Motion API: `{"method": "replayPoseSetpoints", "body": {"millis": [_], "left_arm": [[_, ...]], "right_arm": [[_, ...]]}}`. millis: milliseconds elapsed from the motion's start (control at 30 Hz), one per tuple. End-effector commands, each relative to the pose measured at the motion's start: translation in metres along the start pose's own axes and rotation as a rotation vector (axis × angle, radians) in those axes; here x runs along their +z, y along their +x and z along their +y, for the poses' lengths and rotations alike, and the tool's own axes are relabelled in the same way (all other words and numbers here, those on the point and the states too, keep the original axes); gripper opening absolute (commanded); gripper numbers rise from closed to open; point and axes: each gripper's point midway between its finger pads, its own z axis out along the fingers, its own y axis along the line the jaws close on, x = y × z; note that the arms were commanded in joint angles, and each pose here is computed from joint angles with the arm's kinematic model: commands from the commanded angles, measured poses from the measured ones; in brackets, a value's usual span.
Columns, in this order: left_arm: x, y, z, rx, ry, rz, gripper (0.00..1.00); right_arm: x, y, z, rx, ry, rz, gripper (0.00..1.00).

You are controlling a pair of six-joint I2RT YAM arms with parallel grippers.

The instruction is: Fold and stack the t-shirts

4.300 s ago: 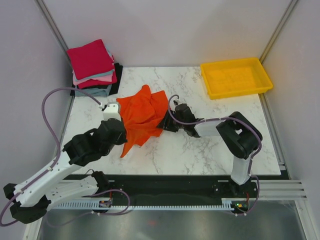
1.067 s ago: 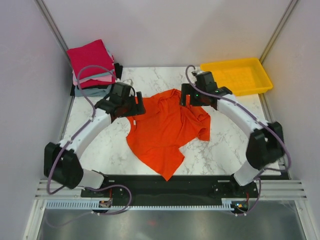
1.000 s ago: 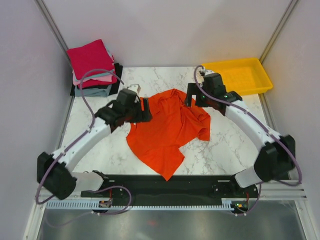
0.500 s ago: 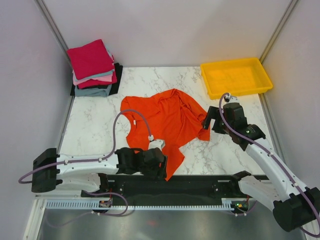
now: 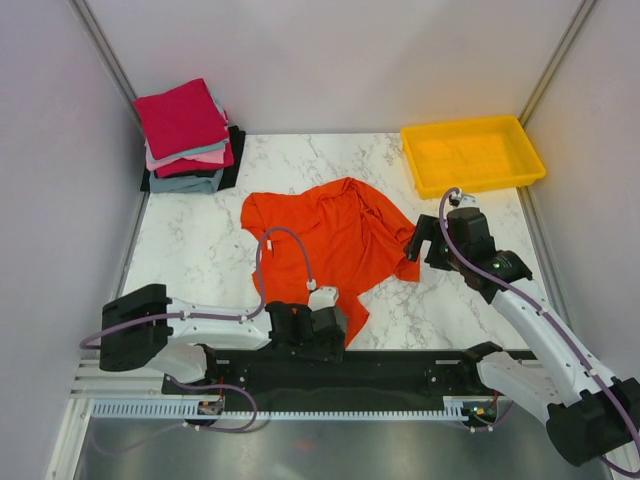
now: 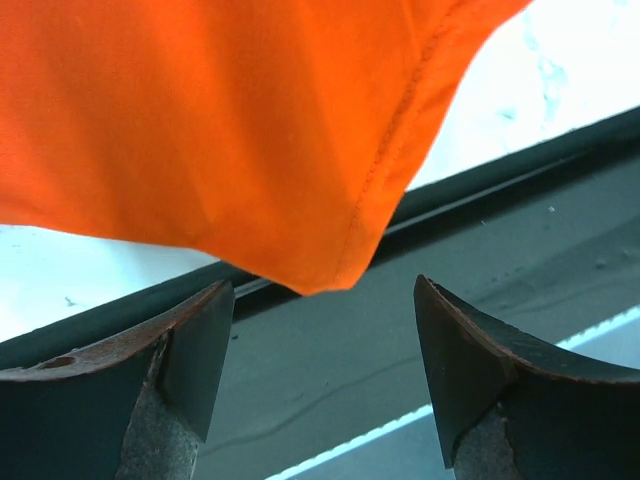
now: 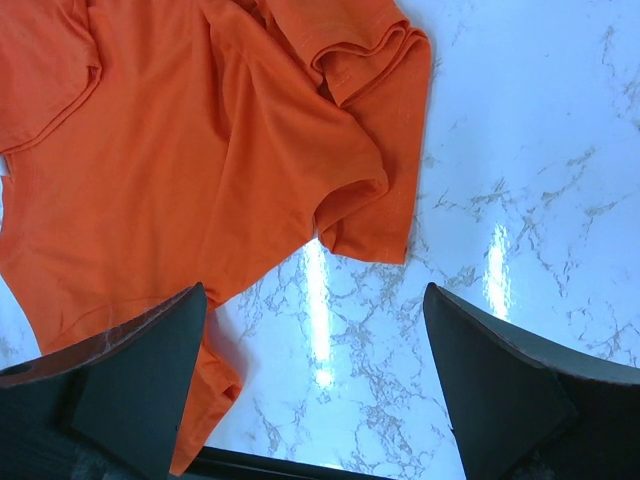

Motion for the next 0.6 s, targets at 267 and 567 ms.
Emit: {"method": "replayPoseSetpoints", "body": {"millis": [267,567], "left_arm": [[0.022,-0.015,-0.019,-0.124,0.056,-0.097,0.54],[-0.001,-0.042,-0.022,-0.145,0.098,-0.208,0.02]], "right_arm": [[0.002,0.006,-0.009,0.001,0.029,0.003,0.98],[0.012,0.031,-0.018,0.05,0.046,0.057,0.96]]}}
